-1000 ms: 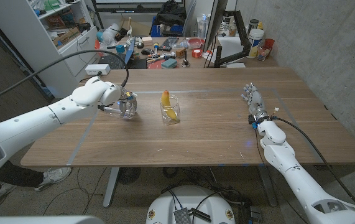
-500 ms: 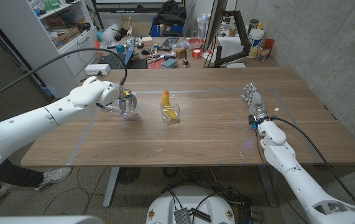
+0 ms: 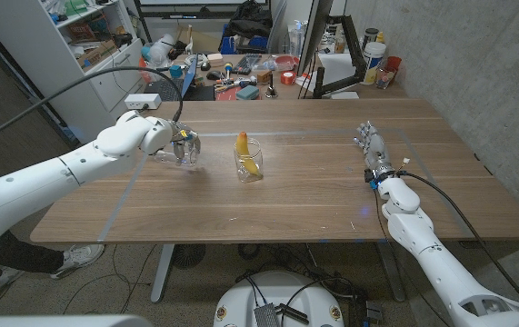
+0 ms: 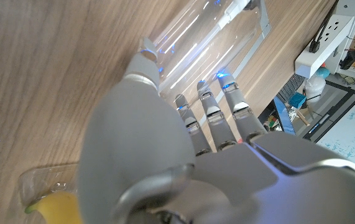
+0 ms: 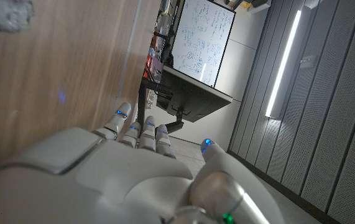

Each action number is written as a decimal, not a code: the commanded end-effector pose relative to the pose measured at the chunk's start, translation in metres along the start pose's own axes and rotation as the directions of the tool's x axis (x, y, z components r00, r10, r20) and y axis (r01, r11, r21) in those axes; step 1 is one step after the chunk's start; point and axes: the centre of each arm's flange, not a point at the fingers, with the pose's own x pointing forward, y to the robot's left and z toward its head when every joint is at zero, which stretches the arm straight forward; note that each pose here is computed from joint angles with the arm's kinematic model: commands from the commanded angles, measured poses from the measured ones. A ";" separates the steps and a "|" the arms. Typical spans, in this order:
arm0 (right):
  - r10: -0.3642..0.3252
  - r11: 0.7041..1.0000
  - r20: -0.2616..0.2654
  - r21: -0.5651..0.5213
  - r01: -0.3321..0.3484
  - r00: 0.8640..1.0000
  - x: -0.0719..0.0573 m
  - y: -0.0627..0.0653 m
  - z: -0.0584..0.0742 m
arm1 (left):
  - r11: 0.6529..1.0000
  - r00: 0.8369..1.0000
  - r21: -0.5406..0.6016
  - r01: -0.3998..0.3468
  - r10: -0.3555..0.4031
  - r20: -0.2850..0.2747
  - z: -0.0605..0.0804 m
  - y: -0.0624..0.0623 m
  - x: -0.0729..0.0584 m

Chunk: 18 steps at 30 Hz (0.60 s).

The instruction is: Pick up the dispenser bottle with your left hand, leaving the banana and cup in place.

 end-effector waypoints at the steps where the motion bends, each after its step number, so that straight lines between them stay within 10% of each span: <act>1: -0.001 1.000 0.004 -0.001 0.001 1.000 -0.003 -0.002 0.000 | 0.998 0.999 -0.033 -0.047 0.047 -0.009 -0.004 0.005 -0.008; 18: -0.006 1.000 0.016 0.003 0.006 1.000 -0.009 -0.007 0.000 | 0.993 0.995 -0.075 -0.095 0.093 -0.023 -0.008 0.016 -0.019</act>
